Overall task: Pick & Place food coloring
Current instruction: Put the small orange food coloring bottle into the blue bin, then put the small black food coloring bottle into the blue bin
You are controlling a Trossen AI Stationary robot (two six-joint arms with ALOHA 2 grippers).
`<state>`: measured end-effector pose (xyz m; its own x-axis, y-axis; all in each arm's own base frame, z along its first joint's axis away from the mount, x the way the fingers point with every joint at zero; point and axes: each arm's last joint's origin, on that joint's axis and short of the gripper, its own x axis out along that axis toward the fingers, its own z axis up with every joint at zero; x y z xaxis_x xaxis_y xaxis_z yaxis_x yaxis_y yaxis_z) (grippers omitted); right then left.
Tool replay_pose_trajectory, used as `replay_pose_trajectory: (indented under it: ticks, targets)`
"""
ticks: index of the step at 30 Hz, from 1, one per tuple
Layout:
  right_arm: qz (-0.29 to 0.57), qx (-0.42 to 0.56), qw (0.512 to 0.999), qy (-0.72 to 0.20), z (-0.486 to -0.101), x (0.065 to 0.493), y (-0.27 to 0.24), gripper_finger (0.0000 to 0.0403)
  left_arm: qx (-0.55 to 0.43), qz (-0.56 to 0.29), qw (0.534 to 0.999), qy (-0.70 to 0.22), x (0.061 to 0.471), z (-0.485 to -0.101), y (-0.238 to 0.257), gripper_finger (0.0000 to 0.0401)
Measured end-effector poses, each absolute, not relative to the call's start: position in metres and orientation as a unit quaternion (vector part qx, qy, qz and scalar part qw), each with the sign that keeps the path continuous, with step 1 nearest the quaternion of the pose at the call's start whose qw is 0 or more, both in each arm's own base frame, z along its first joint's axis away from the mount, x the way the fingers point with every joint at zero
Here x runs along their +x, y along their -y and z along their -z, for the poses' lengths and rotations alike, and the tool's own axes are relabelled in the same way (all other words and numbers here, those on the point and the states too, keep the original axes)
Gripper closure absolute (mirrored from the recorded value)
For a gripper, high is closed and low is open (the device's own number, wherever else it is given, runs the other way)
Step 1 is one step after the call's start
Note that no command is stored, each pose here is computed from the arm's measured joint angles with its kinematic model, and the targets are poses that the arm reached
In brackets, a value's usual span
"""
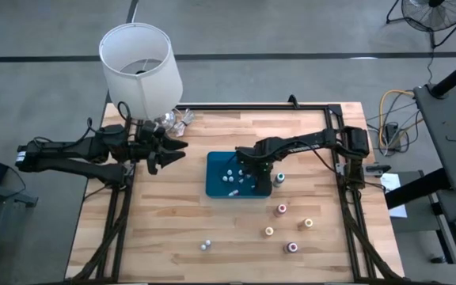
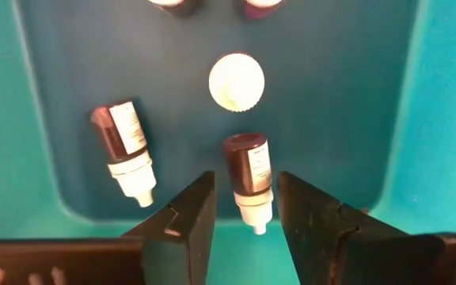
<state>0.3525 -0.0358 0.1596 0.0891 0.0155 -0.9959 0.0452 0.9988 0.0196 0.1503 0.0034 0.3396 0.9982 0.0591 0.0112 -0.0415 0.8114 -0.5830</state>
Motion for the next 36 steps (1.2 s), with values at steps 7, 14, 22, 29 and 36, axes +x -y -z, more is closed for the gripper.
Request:
replay_pose_trajectory:
  ticks: [7, 14, 22, 29, 36]
  targets:
    - [0.009, 0.021, 0.737, -0.675, -0.16, 0.352, 0.036, 0.0286, -0.308, -0.027, 0.951, 0.015, 0.15, -0.34, -0.003, 0.0176]
    - [-0.001, 0.014, 0.728, -0.685, -0.185, 0.358, 0.036, 0.0283, -0.308, -0.027, 0.951, 0.015, 0.15, -0.34, -0.003, 0.0176]
    - [-0.026, 0.044, 0.757, -0.651, -0.237, 0.374, 0.03, 0.0266, -0.306, -0.026, 0.952, 0.015, 0.15, -0.34, -0.003, 0.0176]
    - [-0.06, 0.04, 0.804, -0.591, -0.292, 0.384, -0.008, 0.0264, -0.307, -0.027, 0.951, 0.014, 0.15, -0.34, -0.003, 0.0176]
    - [-0.109, 0.033, 0.866, -0.487, -0.335, 0.395, -0.066, 0.0268, -0.315, -0.027, 0.949, 0.009, 0.151, -0.338, -0.003, 0.0176]
